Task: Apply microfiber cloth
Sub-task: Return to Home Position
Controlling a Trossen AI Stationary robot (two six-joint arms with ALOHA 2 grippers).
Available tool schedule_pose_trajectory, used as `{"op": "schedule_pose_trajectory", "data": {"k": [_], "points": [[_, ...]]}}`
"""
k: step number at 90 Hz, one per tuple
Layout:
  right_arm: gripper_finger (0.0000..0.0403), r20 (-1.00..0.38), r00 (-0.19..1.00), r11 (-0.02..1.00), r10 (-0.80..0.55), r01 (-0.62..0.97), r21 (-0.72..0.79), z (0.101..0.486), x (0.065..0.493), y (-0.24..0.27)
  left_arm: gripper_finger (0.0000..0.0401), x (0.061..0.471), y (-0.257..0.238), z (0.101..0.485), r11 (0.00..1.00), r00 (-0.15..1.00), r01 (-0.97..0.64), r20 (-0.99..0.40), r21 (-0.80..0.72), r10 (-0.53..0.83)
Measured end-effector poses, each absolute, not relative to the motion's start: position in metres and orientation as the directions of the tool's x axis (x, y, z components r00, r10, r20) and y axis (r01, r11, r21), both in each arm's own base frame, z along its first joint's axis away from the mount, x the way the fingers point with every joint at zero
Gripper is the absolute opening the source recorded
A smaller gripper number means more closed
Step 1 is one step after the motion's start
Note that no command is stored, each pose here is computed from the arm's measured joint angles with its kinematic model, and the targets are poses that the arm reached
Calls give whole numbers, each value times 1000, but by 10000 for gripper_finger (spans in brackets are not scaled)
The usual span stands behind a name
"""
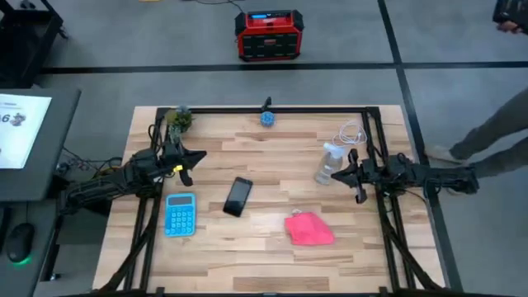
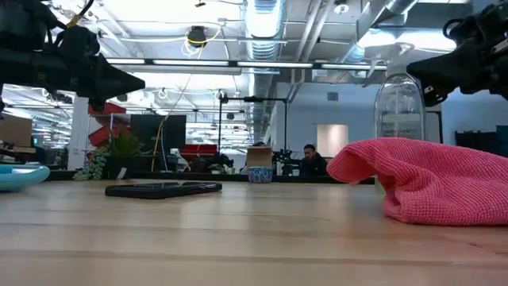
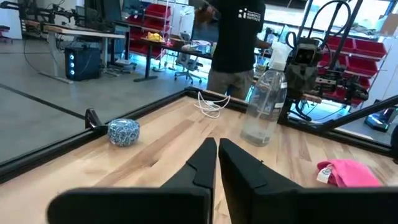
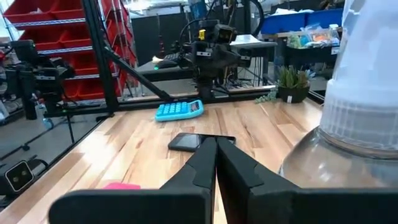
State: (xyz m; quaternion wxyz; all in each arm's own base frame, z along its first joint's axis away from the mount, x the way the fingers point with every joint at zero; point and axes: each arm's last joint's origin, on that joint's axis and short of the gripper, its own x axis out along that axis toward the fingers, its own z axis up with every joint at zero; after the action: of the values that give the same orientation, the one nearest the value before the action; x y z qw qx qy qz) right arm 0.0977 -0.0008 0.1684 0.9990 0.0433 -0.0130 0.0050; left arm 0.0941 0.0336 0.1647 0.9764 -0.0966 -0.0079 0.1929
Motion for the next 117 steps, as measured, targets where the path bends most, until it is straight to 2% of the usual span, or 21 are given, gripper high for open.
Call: {"op": "schedule_pose_trajectory", "data": {"k": [23,39,64,80,96,117], "points": [[0,27,1000,996,9,-12,87,169,98,-1,0,94,32,166,913,932,-358,-11,-192,363],[0,28,1000,996,10,-12,87,169,98,-1,0,94,24,169,940,956,-280,32,-195,291],[0,27,1000,996,11,-13,87,168,98,-1,0,97,13,167,957,984,-164,24,-238,175],[0,26,1000,996,11,-13,87,168,98,-1,0,97,5,168,993,996,-76,31,-94,79],[0,26,1000,996,11,-13,87,168,98,-1,0,97,-8,169,984,984,169,40,59,-172],[0,25,1000,996,11,-13,87,168,98,-1,0,96,-16,169,963,963,262,42,69,-265]]}}
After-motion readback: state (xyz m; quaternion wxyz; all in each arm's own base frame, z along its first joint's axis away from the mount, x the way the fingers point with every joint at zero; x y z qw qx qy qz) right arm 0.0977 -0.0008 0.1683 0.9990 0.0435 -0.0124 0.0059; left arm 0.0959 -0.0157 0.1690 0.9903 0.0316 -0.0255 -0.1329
